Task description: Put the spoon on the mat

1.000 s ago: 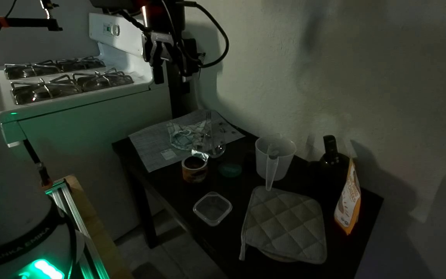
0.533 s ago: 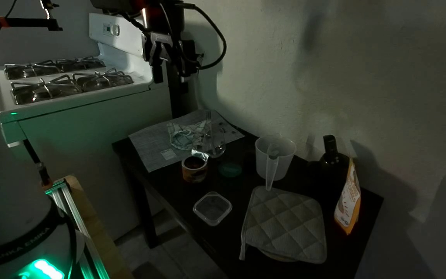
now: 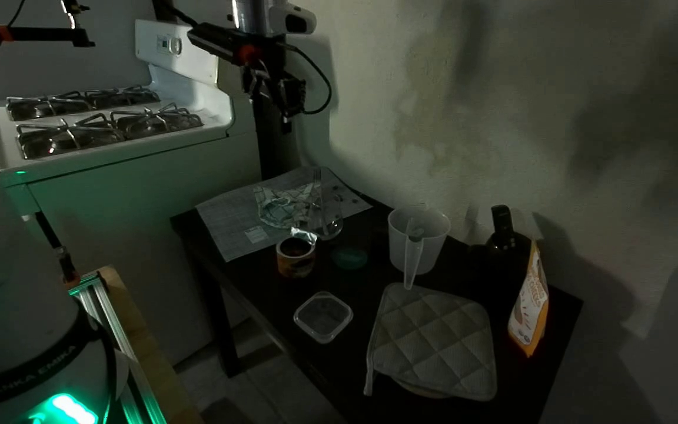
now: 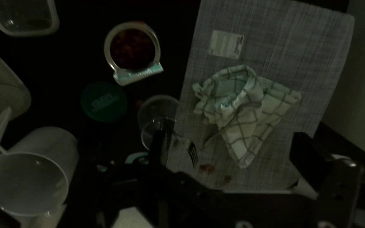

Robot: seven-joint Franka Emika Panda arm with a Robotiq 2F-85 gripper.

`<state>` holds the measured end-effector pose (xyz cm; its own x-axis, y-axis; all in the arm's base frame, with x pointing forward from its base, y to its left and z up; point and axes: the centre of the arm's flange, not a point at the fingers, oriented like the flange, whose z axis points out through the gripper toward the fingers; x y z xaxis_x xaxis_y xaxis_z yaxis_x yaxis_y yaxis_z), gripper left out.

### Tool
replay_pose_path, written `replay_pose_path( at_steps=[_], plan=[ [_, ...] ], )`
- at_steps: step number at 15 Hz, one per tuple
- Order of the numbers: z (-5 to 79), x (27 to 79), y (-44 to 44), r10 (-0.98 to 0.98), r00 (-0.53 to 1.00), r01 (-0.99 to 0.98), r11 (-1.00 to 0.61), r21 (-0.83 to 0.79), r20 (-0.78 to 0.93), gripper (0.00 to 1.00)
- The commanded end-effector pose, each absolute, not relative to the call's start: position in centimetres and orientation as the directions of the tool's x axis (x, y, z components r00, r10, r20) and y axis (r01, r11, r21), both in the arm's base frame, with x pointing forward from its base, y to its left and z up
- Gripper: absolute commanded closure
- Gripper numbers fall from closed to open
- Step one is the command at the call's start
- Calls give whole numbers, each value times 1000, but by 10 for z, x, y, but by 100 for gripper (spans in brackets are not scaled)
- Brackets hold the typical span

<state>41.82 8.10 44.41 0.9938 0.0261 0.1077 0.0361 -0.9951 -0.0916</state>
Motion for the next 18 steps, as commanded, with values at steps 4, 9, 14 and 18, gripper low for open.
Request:
replay_pose_path(
  at_steps=[4,9,14,18],
  plan=[
    [413,523,125,-106,977,-114,-993,33,184,0],
    [386,531,134,-366,920,-375,-926,42,136,0],
    [381,529,126,-337,931,-344,-938,31,143,0],
    [369,537,123,-299,948,-301,-954,7,107,0]
  ],
)
